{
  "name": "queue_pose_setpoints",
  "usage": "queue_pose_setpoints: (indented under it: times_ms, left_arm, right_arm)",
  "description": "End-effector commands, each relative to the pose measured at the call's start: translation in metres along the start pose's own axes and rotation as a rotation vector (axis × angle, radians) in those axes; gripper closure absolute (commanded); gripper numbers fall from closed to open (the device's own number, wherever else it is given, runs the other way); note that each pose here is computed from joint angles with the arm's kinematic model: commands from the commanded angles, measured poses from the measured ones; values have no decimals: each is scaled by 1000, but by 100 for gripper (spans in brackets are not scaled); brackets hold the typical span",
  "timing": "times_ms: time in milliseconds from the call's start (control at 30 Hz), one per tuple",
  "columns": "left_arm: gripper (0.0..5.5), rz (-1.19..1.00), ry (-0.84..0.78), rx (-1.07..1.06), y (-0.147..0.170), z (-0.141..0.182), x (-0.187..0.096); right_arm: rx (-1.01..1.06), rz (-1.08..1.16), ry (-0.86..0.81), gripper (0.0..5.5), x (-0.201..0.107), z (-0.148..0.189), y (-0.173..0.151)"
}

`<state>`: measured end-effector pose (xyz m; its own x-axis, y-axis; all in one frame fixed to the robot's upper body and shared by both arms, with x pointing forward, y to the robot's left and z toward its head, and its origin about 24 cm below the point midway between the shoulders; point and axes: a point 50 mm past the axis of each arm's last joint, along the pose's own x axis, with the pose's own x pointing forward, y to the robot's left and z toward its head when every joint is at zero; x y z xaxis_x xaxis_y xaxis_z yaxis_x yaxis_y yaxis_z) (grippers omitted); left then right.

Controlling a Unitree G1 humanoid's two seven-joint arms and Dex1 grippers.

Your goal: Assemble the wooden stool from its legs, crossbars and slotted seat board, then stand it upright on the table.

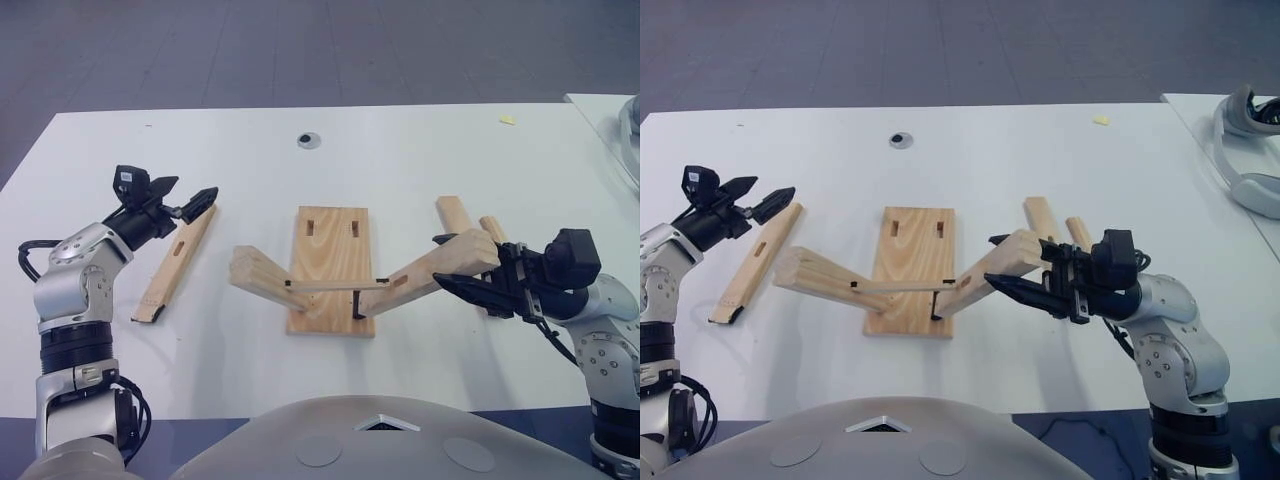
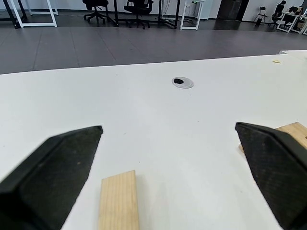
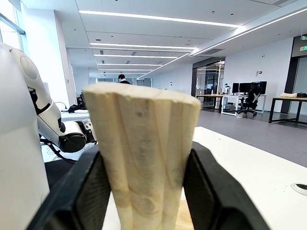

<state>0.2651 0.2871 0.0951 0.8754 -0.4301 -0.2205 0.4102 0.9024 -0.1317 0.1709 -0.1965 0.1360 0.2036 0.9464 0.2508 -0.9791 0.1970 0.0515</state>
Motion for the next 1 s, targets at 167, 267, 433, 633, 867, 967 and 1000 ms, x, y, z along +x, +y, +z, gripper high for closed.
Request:
queue_pose_setpoints:
  times_ms: [167,267,433,633,867,967,1000]
  left_arm:
    - [39,-43,-2,8,-6,1,0]
    - [39,-40,-4,-11,-9,-5,-3]
    - [39,-34,-8,-27,-14,-10,-5]
    - [39,-29,-16,-44,-18,-15,-7]
    - [39,-29,-12,-49,-22,-20,-9]
    - [39,-32,-11,-53,-23,-21,-9]
    - [39,-32,-11,-53,-22,-21,-9]
  right_arm:
    - [-84,6,34,343,-1,10,-21]
    - [-70,53,57,343,0,11,-23]
    - [-46,106,92,343,-1,13,-25]
    - [-33,137,97,343,2,12,-28]
    - [-57,83,74,343,3,16,-43]
    - [-50,78,76,343,2,16,-43]
    - [-44,83,78,343,2,15,-42]
